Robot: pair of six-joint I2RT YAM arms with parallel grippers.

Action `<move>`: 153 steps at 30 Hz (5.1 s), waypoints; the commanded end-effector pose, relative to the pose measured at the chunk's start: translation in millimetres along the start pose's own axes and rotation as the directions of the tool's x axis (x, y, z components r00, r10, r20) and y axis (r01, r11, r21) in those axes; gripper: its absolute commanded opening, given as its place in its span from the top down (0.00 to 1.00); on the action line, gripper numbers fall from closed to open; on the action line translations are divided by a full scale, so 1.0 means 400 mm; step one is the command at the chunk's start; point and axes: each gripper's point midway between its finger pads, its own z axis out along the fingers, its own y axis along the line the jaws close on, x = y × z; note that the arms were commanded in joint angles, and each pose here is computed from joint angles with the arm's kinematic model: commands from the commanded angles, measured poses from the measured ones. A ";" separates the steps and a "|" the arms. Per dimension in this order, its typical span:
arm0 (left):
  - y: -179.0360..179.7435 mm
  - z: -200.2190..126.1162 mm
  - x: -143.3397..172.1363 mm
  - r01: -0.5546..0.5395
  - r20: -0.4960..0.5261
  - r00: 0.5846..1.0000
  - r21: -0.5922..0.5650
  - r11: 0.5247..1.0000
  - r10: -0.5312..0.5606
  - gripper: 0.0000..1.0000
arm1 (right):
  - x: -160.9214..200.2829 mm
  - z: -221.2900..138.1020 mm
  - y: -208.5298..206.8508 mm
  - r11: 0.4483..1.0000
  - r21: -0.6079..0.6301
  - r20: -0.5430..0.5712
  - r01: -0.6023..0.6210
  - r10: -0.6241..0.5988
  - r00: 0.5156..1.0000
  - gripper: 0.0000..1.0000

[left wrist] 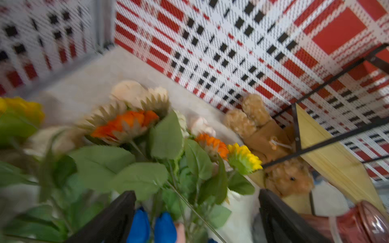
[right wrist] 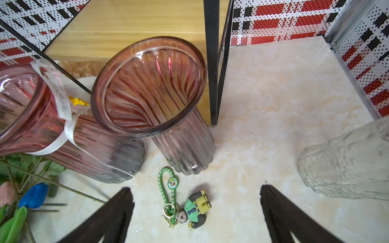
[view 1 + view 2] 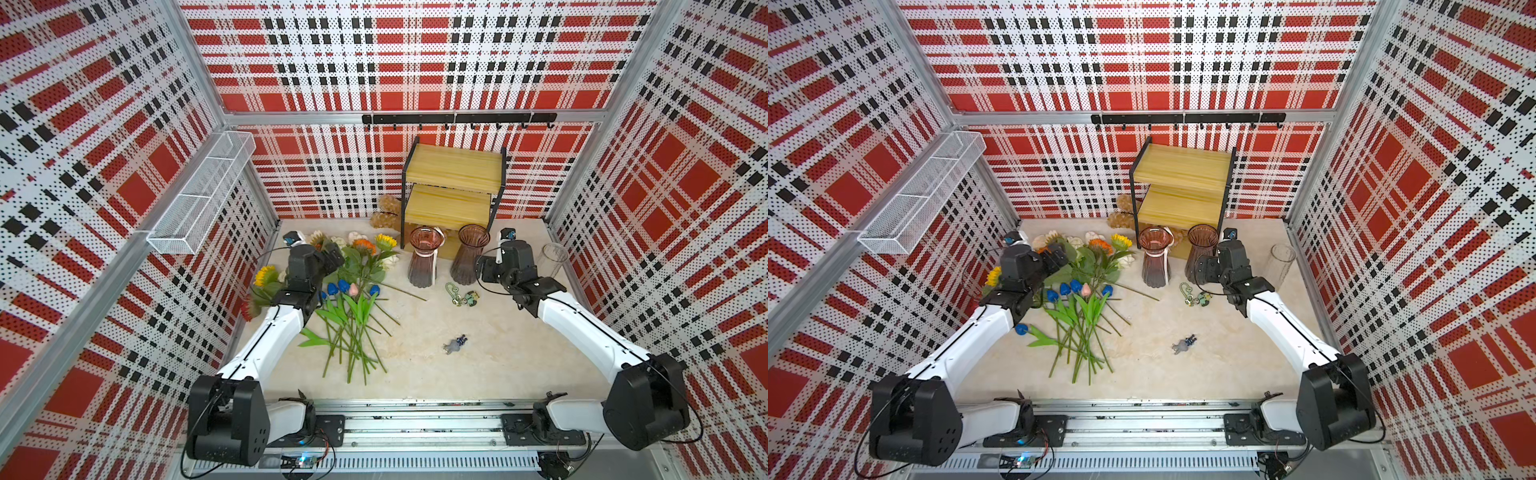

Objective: Arrange the flowers in different vases according to their variety
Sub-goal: Pick up the flower at the center of the board.

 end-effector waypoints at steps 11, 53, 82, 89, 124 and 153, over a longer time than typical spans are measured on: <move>-0.062 0.134 0.195 0.350 -0.327 0.887 0.017 0.937 -0.325 0.23 | -0.008 -0.046 -0.006 1.000 0.008 -0.004 -0.029 0.029 1.000 0.00; 0.102 0.294 0.355 0.447 -0.438 0.758 -0.189 0.874 -0.482 0.62 | -0.030 -0.033 -0.032 0.997 0.081 0.021 -0.007 0.006 1.000 0.00; -0.058 0.199 0.105 0.381 -0.315 0.875 -0.017 0.924 -0.367 1.00 | -0.072 -0.083 0.074 0.995 -0.099 -0.004 0.029 -0.029 1.000 0.00; -0.178 0.114 0.049 0.183 -0.302 0.939 0.040 0.982 -0.163 1.00 | -0.087 -0.149 0.288 0.934 -0.298 0.008 0.198 -0.205 0.979 0.00; -0.441 -0.120 0.100 -0.151 -0.259 0.935 0.324 0.934 0.241 1.00 | 0.010 -0.109 0.693 0.677 -0.700 -0.078 0.229 -0.390 0.917 0.19; -0.356 -0.135 0.003 -0.055 -0.218 0.968 0.304 0.951 0.126 0.01 | -0.055 -0.102 0.713 0.697 -0.674 -0.025 0.244 -0.351 0.936 1.00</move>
